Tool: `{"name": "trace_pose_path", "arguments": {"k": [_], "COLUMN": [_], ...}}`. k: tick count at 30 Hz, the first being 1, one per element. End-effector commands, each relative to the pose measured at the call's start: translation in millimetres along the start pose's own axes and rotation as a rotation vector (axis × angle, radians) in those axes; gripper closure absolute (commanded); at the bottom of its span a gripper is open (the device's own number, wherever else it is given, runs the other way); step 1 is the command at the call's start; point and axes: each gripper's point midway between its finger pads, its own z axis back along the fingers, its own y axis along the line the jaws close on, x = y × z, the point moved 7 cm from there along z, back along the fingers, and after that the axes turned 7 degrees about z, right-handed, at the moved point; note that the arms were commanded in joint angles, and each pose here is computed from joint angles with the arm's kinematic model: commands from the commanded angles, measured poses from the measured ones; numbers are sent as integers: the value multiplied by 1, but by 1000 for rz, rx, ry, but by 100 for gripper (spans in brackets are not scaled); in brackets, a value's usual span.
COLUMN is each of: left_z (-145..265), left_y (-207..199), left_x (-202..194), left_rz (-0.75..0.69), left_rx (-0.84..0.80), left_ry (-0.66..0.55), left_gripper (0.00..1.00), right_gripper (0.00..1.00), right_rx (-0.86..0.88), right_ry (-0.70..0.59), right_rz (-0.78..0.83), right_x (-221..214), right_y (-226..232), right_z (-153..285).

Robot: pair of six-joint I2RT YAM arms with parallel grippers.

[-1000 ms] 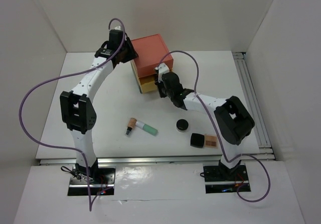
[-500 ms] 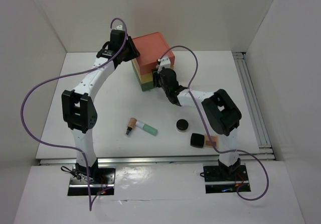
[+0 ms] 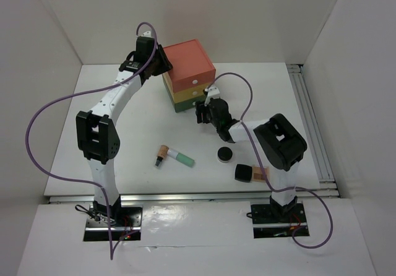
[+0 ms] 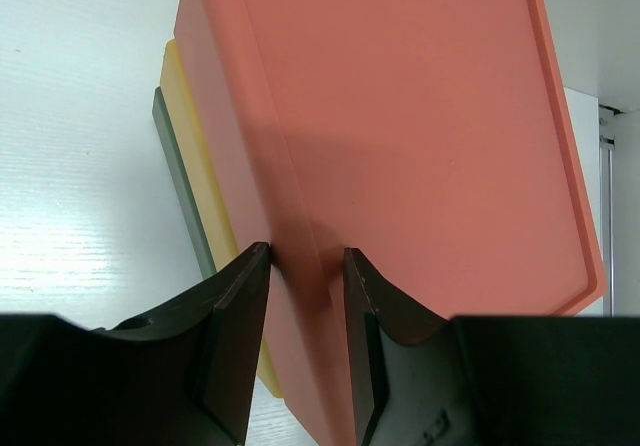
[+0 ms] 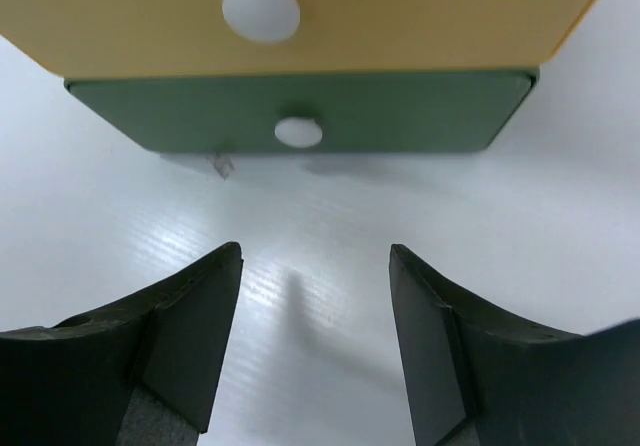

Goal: Organize the makeup

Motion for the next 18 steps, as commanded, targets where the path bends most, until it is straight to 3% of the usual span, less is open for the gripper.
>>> {"name": "trace_pose_path", "arguments": {"k": [1,9,18], "left_z": [-13,-16,-15], "left_y": [32,31,31], "left_x": [-59,-60,-61], "left_rz": [-60,-59,-58], "left_rx": [125,118,111], "left_ry": [238,244,250], "left_gripper": [53,53,54], "right_gripper": [32,32,32], "right_rx": [78,98,92], "right_ry": [-150,-204,-236], "right_rz": [-1,-9,-34], "right_x": [26,37,32], "right_y": [4,6,7], "right_z": [-13,-53,-66]}}
